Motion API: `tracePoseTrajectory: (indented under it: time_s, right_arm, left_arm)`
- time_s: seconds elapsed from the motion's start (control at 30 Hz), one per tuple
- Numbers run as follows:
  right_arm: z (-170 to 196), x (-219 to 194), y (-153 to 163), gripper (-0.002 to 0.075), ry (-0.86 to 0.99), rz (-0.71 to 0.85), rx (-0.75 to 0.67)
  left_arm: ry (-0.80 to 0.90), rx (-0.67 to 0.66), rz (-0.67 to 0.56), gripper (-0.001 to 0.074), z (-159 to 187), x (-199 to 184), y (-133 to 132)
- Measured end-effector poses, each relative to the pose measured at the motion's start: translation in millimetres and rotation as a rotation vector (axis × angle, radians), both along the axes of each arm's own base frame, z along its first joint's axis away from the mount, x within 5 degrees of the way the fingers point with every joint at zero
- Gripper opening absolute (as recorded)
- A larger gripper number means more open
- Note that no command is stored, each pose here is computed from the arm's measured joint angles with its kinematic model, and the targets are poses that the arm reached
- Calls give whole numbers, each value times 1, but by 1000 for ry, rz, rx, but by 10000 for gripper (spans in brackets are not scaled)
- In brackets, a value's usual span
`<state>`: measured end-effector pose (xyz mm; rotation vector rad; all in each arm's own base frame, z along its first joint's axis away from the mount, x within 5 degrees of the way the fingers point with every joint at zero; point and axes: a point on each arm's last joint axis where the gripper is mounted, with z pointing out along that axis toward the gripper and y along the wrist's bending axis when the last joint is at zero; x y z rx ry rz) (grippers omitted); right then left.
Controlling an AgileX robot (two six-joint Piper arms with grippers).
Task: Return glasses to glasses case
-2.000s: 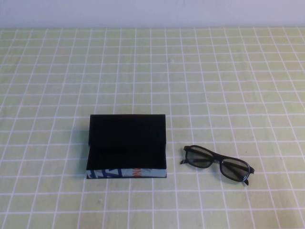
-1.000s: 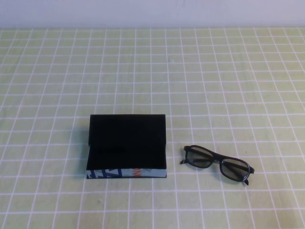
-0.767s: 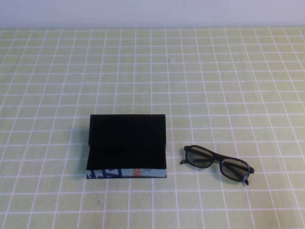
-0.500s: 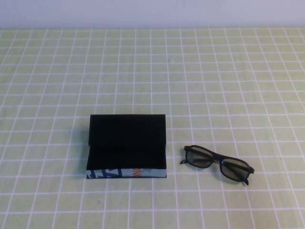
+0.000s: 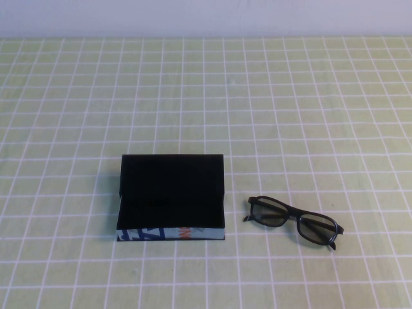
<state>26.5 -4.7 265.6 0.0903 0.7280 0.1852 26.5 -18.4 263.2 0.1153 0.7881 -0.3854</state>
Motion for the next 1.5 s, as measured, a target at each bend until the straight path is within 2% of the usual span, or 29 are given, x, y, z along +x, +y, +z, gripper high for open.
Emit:
tracePoseTrajectory:
  time_s: [0.17,0.3,0.47,0.67,0.8,0.9,0.97,1.07,1.2,1.27,1.4,1.5]
  right_arm:
    - [24,-18,-5,-18,-223,113,145]
    - [77,-38,-2,-18,-255,214,154]
    - [139,-63,0,-18,-72,277,157]
    - [181,-36,3,-18,307,202,106]
    - [180,6,5,-18,566,140,76]
    - [169,34,6,-18,738,80,20]
    - [161,48,8,-18,833,87,23]
    - [148,66,12,-18,985,133,62]
    - [129,96,19,-18,1183,160,19]
    - [121,112,25,-18,1283,177,-50]
    - [118,145,43,-18,1449,231,-279]
    - [119,168,63,-18,1548,295,-511]
  left_arm:
    - [-150,-25,-28,-3,24,-14,0]
    - [-189,-45,0,-3,72,-32,5]
    - [-50,-97,42,-3,130,-44,13]
    - [278,-111,120,-3,168,-15,18]
    - [582,-56,210,-3,163,19,20]
    - [822,39,279,-3,144,43,20]
    - [971,83,308,-3,131,55,20]
    - [1102,92,303,-3,120,67,19]
    - [1242,61,214,-3,108,79,11]
    - [1308,103,144,-3,102,84,3]
    - [1401,225,-11,-3,91,92,-11]
    - [1461,270,-92,-3,84,100,-19]
